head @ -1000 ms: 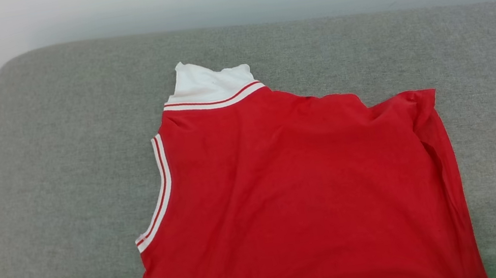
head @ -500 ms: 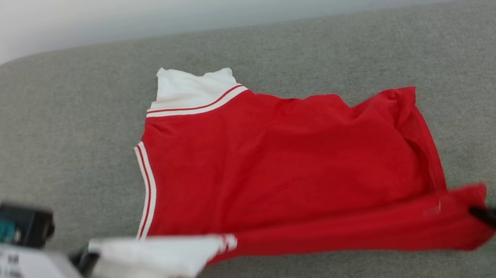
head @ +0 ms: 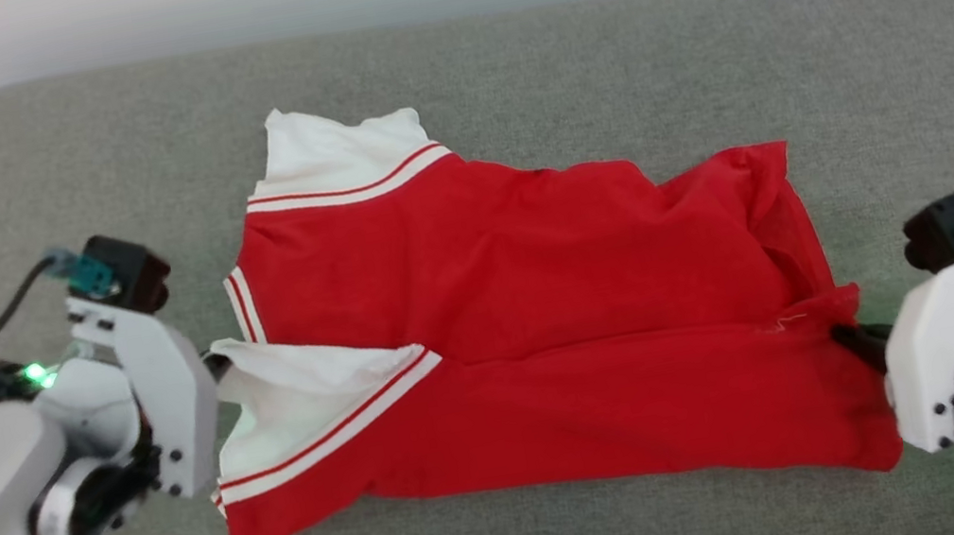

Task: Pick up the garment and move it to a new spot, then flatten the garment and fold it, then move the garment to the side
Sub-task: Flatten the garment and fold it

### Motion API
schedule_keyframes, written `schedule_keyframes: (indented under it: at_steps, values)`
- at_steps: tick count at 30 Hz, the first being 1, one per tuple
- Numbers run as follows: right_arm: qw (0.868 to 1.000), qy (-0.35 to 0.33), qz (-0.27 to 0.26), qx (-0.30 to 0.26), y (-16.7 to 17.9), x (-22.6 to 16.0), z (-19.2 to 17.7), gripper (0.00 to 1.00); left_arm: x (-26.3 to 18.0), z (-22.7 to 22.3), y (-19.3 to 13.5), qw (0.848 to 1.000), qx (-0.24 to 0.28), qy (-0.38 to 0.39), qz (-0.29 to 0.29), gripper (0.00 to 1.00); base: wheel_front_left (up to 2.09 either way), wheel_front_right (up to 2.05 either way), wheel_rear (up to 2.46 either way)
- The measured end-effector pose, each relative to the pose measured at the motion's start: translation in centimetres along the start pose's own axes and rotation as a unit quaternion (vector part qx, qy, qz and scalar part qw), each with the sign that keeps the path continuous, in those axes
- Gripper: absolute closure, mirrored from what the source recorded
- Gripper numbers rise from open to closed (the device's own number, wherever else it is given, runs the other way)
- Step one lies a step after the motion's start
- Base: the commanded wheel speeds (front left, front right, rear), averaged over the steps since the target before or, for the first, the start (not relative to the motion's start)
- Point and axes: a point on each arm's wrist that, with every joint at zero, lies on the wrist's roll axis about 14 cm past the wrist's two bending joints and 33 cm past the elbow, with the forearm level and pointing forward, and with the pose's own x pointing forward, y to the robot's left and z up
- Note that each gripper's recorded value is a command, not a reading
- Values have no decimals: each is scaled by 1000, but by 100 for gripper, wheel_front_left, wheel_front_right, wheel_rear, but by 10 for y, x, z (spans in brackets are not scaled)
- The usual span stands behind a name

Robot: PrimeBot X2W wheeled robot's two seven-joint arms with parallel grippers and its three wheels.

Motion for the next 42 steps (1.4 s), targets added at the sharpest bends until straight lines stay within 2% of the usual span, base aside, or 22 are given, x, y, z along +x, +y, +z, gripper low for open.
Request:
schedule_keyframes:
  at_steps: [11,12,13,14,15,16,17,18,19,20,27,32,39,42]
  values:
    - [999,33,2,4,-2,25,-7,100,45,-36,0,996,-30,88,-13,100,0,0,0]
    - [999,35,2,4,-2,26,-8,100,48,-40,-1,995,-30,95,-14,96,0,0,0]
    - [999,36,2,3,-2,27,-7,100,50,-42,0,994,-32,100,-14,87,0,0,0]
    - [999,36,2,2,-2,27,-7,96,51,-43,1,994,-35,101,-12,70,0,0,0]
    - [999,35,2,-1,-1,27,-6,77,52,-41,1,994,-42,99,-12,38,0,0,0]
    - [999,32,4,-1,0,27,-5,64,52,-39,3,994,-46,96,-9,0,0,0,0]
    - [1000,28,5,-4,0,27,-2,46,52,-37,3,995,-47,92,-9,0,0,0,0]
    - [1000,24,5,-5,0,26,0,18,51,-34,3,995,-47,89,-8,0,0,0,0]
    - [1000,20,5,-5,-1,25,1,18,50,-32,5,995,-47,86,-7,0,0,0,0]
    - [1000,17,5,-5,-1,23,3,0,48,-31,6,995,-49,85,-6,0,0,0,0]
    - [999,-40,1,-6,-4,8,22,0,27,-20,14,996,-52,71,7,0,0,0,0]
    - [994,-113,-8,-9,-5,-11,44,0,7,-21,10,995,-60,73,9,0,0,0,0]
    - [969,-245,-32,-7,-4,-46,77,0,-19,-46,-11,988,-104,114,-4,0,0,0,0]
    - [958,-282,-46,-11,-3,-60,81,0,-27,-61,-19,984,-111,137,-5,0,0,0,0]
